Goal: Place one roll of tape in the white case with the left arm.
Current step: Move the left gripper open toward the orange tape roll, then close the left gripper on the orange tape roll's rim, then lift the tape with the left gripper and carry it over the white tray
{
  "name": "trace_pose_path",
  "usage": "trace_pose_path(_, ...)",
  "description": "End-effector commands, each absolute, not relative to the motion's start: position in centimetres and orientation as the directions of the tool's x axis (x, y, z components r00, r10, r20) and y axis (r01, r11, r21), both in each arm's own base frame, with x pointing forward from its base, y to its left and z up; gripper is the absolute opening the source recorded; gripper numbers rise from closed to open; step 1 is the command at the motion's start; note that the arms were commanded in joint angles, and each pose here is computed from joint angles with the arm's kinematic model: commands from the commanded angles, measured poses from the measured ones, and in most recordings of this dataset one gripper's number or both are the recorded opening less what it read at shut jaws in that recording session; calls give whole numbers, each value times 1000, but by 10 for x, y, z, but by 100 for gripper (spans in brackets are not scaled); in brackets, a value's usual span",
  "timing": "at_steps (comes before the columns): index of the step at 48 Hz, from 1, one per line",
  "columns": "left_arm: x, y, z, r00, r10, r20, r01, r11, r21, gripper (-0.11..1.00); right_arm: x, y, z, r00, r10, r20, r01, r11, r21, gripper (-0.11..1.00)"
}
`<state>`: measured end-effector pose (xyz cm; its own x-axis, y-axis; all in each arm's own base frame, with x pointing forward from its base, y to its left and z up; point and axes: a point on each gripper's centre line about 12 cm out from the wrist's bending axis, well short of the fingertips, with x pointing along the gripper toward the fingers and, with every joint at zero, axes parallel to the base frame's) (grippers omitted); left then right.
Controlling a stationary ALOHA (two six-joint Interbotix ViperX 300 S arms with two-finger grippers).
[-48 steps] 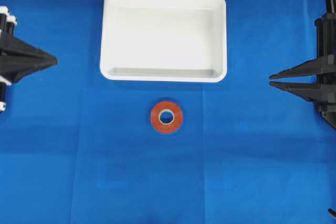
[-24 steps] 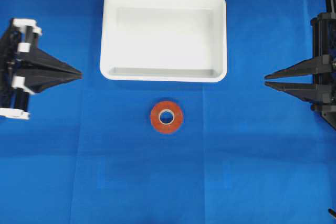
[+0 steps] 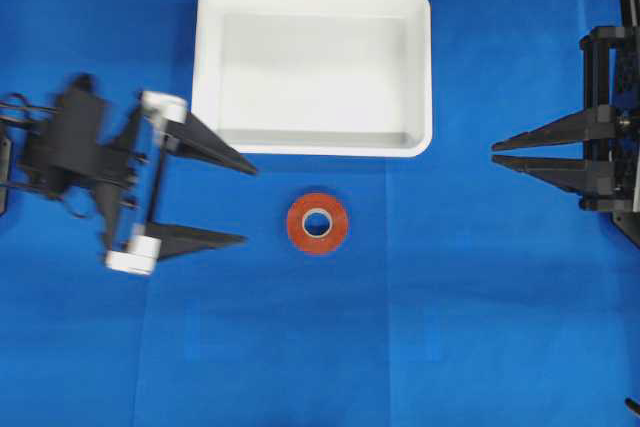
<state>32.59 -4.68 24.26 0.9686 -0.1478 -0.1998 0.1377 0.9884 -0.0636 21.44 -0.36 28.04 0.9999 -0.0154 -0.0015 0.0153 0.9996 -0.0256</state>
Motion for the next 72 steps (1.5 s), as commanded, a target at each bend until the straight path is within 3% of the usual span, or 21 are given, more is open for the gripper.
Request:
trace_pose_path(1, 345, -51, 244, 962, -149, -230, 135, 988, -79, 87, 217, -4, 286, 1000, -18, 12, 19, 1000, -23, -10)
trace_pose_path(15, 397, -59, 207, 837, -124, -534, 81, 991, -103, 87, 218, -5, 282, 1000, -20, -3, 20, 1000, -23, -10)
trace_pose_path(21, 410, -60, 190, 784, -113, -610, 68, 993, -98, 87, 219, -5, 280, 1000, -21, -14, 21, 999, -26, -10)
trace_pose_path(43, 440, -64, 122, 641, -88, -762, 47, 996, -75, 87, 219, -5, 274, 998, -23, -54, 22, 999, -25, -10)
trace_pose_path(56, 442, -64, 103, 578, -77, -812, 44, 997, -63, 84, 219, -7, 273, 998, -32, -63, 31, 999, -25, -10)
trace_pose_path(60, 442, -64, 104, 564, -74, -823, 42, 997, -61, 74, 219, -8, 273, 997, -34, -64, 32, 999, -25, -10)
trace_pose_path(68, 442, -64, 107, 530, -66, -845, 39, 998, -53, 26, 219, -8, 273, 997, -34, -64, 32, 999, -25, -10)
trace_pose_path(72, 443, -64, 111, 517, -63, -854, 37, 998, -51, 26, 219, -8, 272, 997, -34, -66, 32, 999, -25, -10)
